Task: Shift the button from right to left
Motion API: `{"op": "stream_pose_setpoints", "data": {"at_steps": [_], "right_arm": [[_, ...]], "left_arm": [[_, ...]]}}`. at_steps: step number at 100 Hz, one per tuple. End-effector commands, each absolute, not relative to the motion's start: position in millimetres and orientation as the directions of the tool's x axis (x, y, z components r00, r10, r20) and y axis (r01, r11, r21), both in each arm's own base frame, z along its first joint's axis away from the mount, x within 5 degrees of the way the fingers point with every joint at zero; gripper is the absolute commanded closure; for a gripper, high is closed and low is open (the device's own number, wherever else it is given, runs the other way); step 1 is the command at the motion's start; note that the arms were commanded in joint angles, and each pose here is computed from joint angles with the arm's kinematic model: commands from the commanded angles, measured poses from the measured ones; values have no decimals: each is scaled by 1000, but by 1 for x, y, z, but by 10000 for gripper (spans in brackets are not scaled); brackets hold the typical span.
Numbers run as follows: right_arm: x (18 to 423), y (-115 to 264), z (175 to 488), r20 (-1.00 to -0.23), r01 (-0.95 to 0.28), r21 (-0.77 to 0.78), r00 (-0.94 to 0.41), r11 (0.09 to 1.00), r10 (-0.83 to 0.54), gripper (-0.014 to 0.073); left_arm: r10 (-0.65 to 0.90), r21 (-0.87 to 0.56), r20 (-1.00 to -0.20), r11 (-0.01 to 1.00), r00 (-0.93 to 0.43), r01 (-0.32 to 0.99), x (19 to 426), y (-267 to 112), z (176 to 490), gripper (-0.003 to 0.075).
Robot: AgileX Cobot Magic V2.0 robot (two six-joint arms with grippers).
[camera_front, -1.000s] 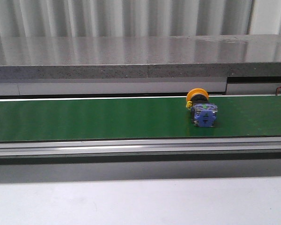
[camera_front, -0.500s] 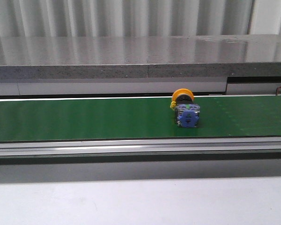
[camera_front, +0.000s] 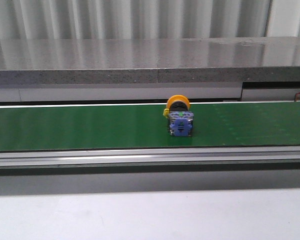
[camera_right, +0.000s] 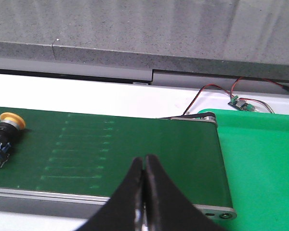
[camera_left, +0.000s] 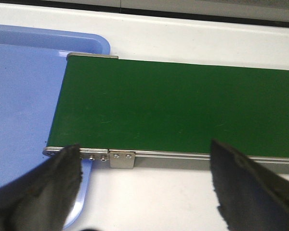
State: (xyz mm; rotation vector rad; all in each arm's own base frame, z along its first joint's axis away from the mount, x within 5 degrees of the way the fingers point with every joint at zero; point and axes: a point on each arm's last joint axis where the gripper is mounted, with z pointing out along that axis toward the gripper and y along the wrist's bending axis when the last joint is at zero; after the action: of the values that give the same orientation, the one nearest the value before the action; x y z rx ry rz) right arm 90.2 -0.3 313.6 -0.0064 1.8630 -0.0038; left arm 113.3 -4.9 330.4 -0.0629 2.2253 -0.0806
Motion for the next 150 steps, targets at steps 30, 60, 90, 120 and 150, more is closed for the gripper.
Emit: {"op": "stream_pose_setpoints", "data": {"at_steps": [30, 60, 90, 120, 150], "right_arm": [[91, -2, 327, -979, 12, -19, -203, 1000, -17, 662], [91, -2, 327, -979, 12, -19, -203, 1000, -17, 662], [91, -2, 327, -979, 12, -19, -203, 1000, -17, 662], [91, -2, 327, -979, 12, -19, -203, 1000, -17, 662], [91, -2, 327, -979, 12, -19, -203, 1000, -17, 662]], "left_arm": [[-195, -238, -809, 971, -555, 6, 123, -14, 346, 69], [-171, -278, -759, 958, -629, 76, 170, -34, 357, 69], [-84, -318, -737, 919, -670, 235, 223, -100, 352, 70], [96, -220, -692, 916, -715, 336, 254, -180, 325, 70], [179, -178, -635, 913, -752, 367, 275, -216, 291, 70]]}}
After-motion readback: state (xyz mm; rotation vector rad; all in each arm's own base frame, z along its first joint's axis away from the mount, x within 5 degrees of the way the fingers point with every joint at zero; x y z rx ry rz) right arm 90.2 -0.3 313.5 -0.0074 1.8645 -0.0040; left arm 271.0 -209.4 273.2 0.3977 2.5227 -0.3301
